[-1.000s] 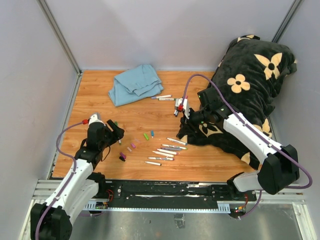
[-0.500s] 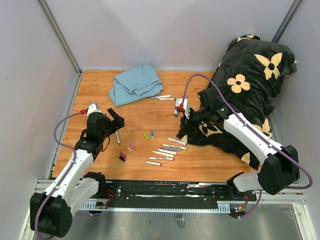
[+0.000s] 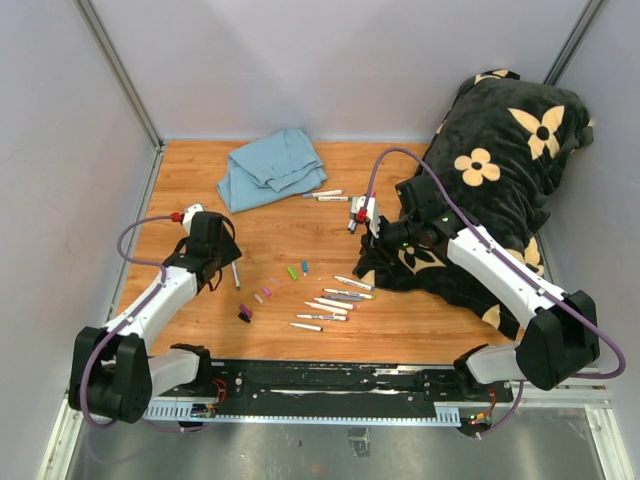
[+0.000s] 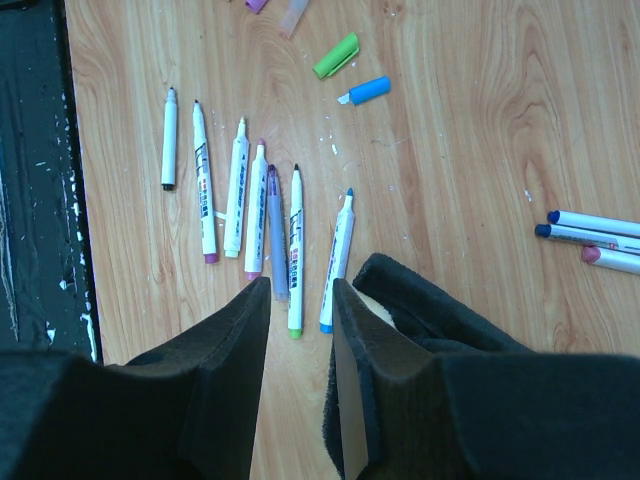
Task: Open the pen caps
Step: Pick up the pen from the center of the board.
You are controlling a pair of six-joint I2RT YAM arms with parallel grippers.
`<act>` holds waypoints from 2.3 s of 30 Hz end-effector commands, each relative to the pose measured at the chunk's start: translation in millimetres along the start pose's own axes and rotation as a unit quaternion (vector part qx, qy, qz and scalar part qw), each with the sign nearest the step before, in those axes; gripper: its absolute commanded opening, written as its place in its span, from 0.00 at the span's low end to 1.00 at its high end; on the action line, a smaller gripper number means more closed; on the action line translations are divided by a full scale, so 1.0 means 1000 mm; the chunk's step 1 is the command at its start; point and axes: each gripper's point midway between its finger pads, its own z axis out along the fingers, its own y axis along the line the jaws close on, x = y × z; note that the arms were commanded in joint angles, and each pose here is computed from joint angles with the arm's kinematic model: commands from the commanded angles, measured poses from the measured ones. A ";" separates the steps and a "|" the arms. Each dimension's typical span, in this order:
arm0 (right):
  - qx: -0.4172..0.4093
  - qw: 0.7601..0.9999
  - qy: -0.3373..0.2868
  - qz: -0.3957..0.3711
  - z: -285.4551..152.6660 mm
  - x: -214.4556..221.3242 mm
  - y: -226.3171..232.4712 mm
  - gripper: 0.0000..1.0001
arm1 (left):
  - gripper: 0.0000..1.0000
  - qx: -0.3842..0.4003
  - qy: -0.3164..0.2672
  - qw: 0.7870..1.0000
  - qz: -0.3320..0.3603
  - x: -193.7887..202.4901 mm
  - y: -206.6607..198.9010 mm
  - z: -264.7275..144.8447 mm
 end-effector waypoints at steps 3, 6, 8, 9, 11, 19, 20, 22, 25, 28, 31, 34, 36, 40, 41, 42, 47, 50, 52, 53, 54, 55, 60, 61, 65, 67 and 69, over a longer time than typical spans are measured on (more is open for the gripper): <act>-0.001 1.000 -0.003 0.010 -0.006 0.003 0.001 0.33 | 0.45 -0.032 0.009 0.998 0.047 -0.006 0.001 0.013; 0.000 1.000 -0.004 0.009 -0.006 0.003 0.001 0.33 | 0.36 -0.050 0.026 0.996 0.066 -0.003 0.001 0.022; -0.001 1.000 -0.003 0.009 -0.006 0.003 0.001 0.33 | 0.33 -0.067 0.039 0.993 0.084 0.003 0.004 0.029; 0.000 1.000 -0.004 0.008 -0.006 0.003 0.001 0.33 | 0.33 -0.074 0.045 0.992 0.094 0.005 0.005 0.031; -0.001 1.000 -0.004 0.008 -0.006 0.003 0.001 0.33 | 0.33 -0.085 0.059 0.989 0.110 0.012 0.009 0.035; -0.001 1.000 -0.005 0.008 -0.006 0.002 0.001 0.33 | 0.34 -0.094 0.075 0.984 0.129 0.025 0.011 0.041; -0.001 1.000 -0.004 0.008 -0.006 0.003 0.001 0.33 | 0.34 -0.094 0.078 0.984 0.130 0.026 0.011 0.041; -0.001 1.000 -0.005 0.008 -0.006 0.002 0.001 0.33 | 0.34 -0.093 0.084 0.983 0.132 0.030 0.010 0.043; -0.001 1.000 -0.005 0.007 -0.007 0.002 0.002 0.33 | 0.34 -0.094 0.094 0.982 0.137 0.036 0.010 0.045; -0.001 1.000 -0.005 0.007 -0.007 0.002 0.002 0.33 | 0.34 -0.097 0.101 0.980 0.141 0.041 0.011 0.047; -0.001 1.000 -0.006 0.007 -0.007 0.001 0.002 0.33 | 0.29 -0.099 0.106 0.979 0.145 0.044 0.010 0.048; -0.001 1.000 -0.007 0.007 -0.007 0.001 0.002 0.33 | 0.28 -0.103 0.108 0.978 0.147 0.046 0.012 0.049; -0.002 1.000 -0.007 0.006 -0.007 0.001 0.002 0.33 | 0.23 -0.105 0.109 0.977 0.148 0.047 0.013 0.050; -0.003 1.000 -0.010 0.007 -0.008 0.000 0.003 0.33 | 0.13 -0.104 0.106 0.978 0.148 0.045 0.011 0.050; -0.005 1.000 -0.011 0.008 -0.008 -0.001 0.004 0.33 | 0.10 -0.102 0.103 0.978 0.148 0.043 0.010 0.049; -0.006 1.000 -0.014 0.008 -0.008 -0.002 0.005 0.33 | 0.09 -0.100 0.100 0.979 0.147 0.040 0.008 0.049; -0.021 0.999 -0.032 0.010 -0.010 -0.010 0.013 0.32 | 0.06 -0.059 0.052 0.990 0.120 0.012 -0.014 0.037; -0.035 0.997 -0.070 -0.002 -0.015 -0.023 0.025 0.32 | 0.05 0.029 0.004 0.996 0.083 -0.011 -0.046 0.016; -0.037 0.995 -0.092 -0.010 -0.021 -0.032 0.031 0.34 | 0.04 0.119 -0.016 0.991 0.066 -0.020 -0.073 -0.006; -0.037 0.994 -0.102 -0.012 -0.023 -0.035 0.034 0.35 | 0.04 0.171 -0.025 0.983 0.058 -0.022 -0.087 -0.020; -0.035 0.993 -0.114 -0.017 -0.026 -0.040 0.036 0.38 | 0.04 0.227 -0.043 0.972 0.048 -0.028 -0.102 -0.039; -0.035 0.991 -0.125 -0.020 -0.029 -0.045 0.039 0.39 | 0.04 0.278 -0.045 0.959 0.040 -0.024 -0.114 -0.053; -0.035 0.982 -0.183 -0.028 -0.040 -0.064 0.051 0.52 | 0.02 0.467 -0.072 0.881 -0.020 -0.009 -0.149 -0.125; -0.036 0.981 -0.191 -0.027 -0.041 -0.066 0.053 0.56 | 0.01 0.489 -0.081 0.868 -0.029 -0.007 -0.153 -0.138; -0.043 0.978 -0.206 0.003 -0.035 -0.067 0.052 0.66 | 0.01 0.547 -0.101 0.829 -0.060 0.005 -0.166 -0.173; -0.038 0.976 -0.211 0.025 -0.032 -0.066 0.048 0.70 | 0.00 0.564 -0.116 0.815 -0.072 0.005 -0.172 -0.186; -0.031 0.974 -0.220 0.045 -0.028 -0.066 0.044 0.72 | 0.00 0.580 -0.135 0.799 -0.086 0.003 -0.178 -0.199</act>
